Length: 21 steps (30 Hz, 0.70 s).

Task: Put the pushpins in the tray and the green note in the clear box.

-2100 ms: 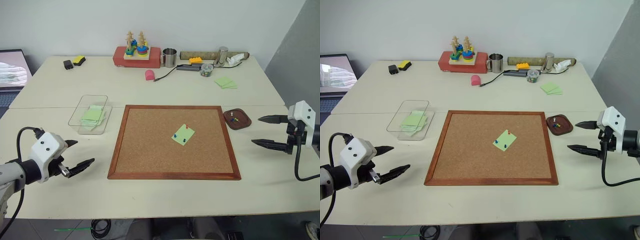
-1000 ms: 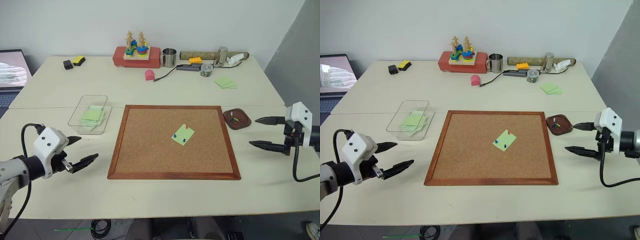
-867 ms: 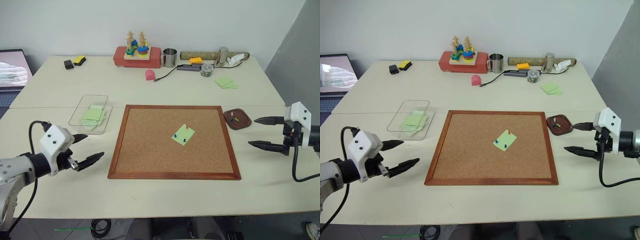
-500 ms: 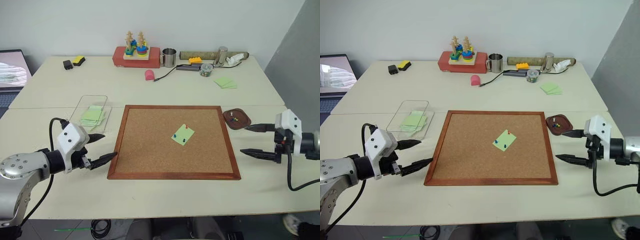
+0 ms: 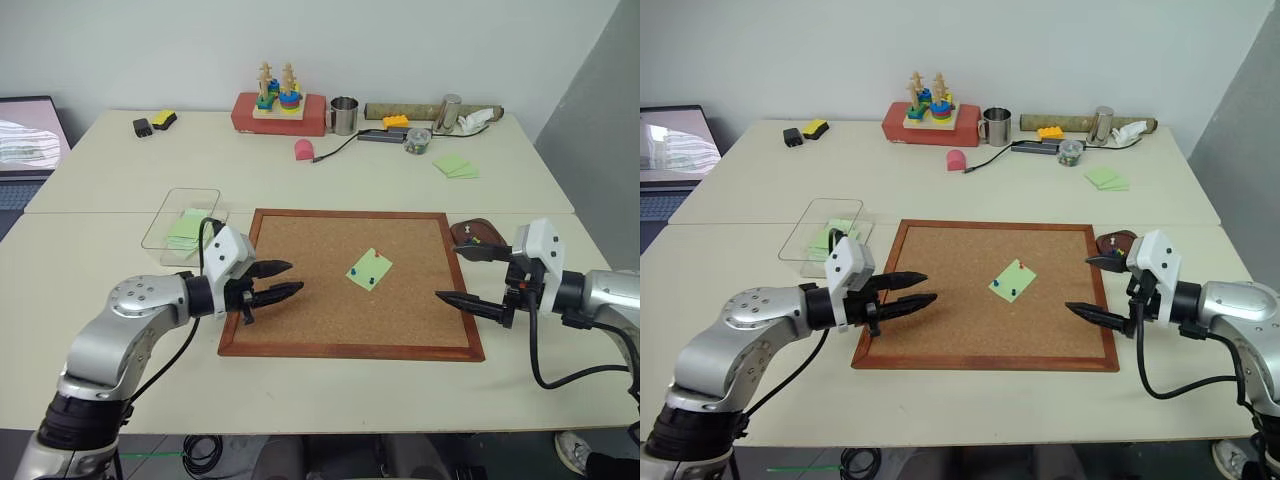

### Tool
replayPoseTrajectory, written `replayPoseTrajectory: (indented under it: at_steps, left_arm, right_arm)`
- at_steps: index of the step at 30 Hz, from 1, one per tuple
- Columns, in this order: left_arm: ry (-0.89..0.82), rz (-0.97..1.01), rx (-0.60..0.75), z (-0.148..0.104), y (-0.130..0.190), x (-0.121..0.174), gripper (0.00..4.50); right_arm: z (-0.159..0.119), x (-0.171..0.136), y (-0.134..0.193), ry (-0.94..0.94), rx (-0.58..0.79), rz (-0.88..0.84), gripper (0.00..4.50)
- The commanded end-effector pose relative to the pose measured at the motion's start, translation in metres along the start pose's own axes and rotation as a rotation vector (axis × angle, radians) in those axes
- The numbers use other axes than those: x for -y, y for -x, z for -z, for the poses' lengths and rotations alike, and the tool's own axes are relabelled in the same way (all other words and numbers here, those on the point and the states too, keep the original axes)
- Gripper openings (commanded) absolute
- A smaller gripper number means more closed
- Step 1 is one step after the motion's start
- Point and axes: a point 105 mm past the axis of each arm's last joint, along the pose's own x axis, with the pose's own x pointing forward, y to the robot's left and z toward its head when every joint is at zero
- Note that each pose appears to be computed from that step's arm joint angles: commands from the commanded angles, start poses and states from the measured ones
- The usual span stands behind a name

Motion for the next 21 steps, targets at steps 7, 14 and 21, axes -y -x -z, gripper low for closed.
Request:
replayPoseTrajectory:
  at_steps: [7, 14, 21]
  left_arm:
    - [-0.002, 0.018, 0.014, 0.033, -0.051, -0.003, 0.19]
    - [0.013, 0.017, -0.033, 0.063, -0.057, 0.001, 0.06]
    - [0.016, 0.017, -0.035, 0.07, -0.058, 0.006, 0.06]
  right_arm:
    - [-0.012, 0.015, -0.047, -0.053, 0.047, 0.087, 4.5]
    - [-0.004, 0.033, -0.082, -0.064, 0.028, 0.111, 4.5]
    - [0.015, 0.046, -0.111, -0.073, -0.013, 0.112, 4.5]
